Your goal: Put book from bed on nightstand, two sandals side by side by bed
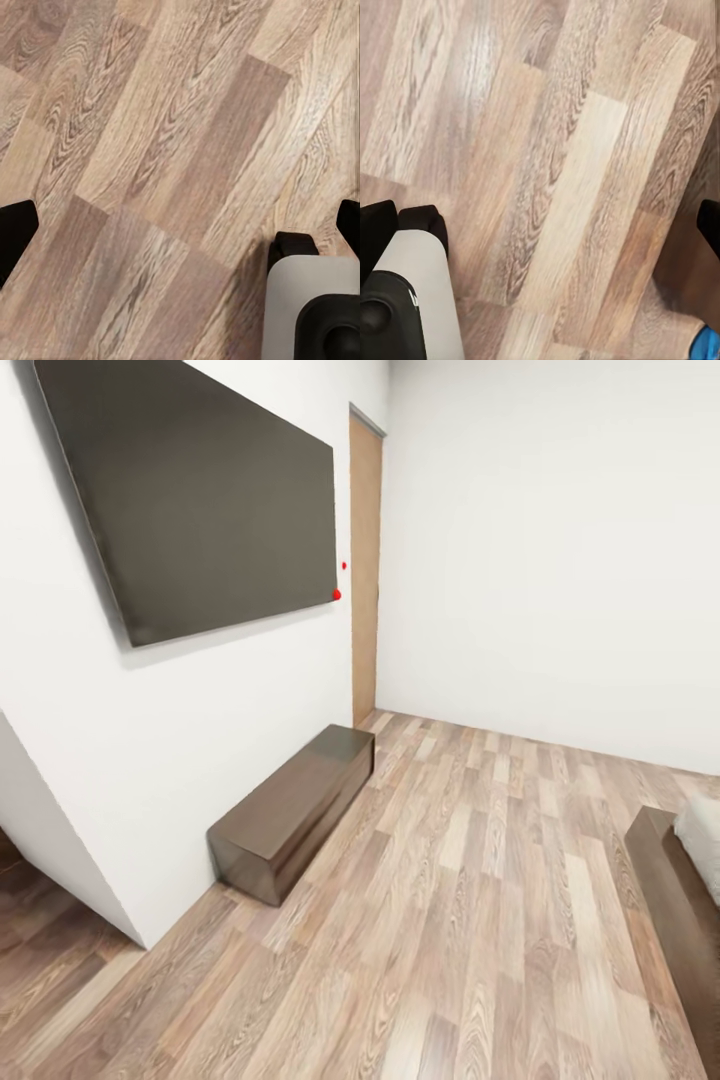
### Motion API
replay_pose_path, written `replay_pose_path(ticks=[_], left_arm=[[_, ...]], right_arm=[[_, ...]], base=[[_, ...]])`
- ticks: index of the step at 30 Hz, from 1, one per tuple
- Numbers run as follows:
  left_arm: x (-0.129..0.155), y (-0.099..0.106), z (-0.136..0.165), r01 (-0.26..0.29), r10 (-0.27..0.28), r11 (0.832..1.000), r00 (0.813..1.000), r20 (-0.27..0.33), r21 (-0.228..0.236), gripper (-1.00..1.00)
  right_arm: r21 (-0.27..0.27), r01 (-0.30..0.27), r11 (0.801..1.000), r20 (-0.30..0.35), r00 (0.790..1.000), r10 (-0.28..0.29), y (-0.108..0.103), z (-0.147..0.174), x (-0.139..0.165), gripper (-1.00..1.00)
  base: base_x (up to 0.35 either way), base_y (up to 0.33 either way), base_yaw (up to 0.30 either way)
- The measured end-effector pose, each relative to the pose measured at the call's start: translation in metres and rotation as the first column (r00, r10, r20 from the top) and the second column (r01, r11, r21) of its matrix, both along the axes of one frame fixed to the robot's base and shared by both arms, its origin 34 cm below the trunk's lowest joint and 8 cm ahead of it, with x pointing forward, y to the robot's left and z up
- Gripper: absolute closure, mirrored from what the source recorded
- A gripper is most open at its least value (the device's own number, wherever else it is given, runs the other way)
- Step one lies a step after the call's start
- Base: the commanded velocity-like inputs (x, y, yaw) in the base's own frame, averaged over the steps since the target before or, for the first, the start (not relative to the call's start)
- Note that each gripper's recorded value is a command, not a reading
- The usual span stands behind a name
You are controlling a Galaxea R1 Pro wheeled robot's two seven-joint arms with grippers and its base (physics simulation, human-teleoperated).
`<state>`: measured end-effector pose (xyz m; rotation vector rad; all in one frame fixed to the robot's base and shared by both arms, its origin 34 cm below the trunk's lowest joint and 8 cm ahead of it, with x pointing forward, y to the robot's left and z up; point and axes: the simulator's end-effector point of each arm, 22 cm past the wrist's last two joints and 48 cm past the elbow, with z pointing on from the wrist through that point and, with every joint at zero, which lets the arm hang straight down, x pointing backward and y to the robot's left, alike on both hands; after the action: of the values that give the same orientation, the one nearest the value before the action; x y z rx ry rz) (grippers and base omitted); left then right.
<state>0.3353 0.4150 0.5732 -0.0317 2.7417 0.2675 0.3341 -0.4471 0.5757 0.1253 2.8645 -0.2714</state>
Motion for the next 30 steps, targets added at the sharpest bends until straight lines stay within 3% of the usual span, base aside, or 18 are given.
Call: replay_pose_path(ticks=[22, 30], left_arm=[[0.0, -0.014, -0.003, 0.038, -0.038, 0.999, 0.999, -0.009, -0.01, -1.0], [0.0, -0.015, -0.003, 0.041, -0.041, 0.999, 0.999, -0.009, -0.009, -1.0]], right_arm=[[-0.001, 0.0, 1.0, 0.0, 1.0, 0.0, -0.001, 0.0, 0.0, -1.0], [0.0, 0.0, 1.0, 0.0, 1.0, 0.0, 0.0, 0.0, 0.0, -1.0]], base=[[0.337, 0.005, -0.275], [0.339, 0.0, -0.083]])
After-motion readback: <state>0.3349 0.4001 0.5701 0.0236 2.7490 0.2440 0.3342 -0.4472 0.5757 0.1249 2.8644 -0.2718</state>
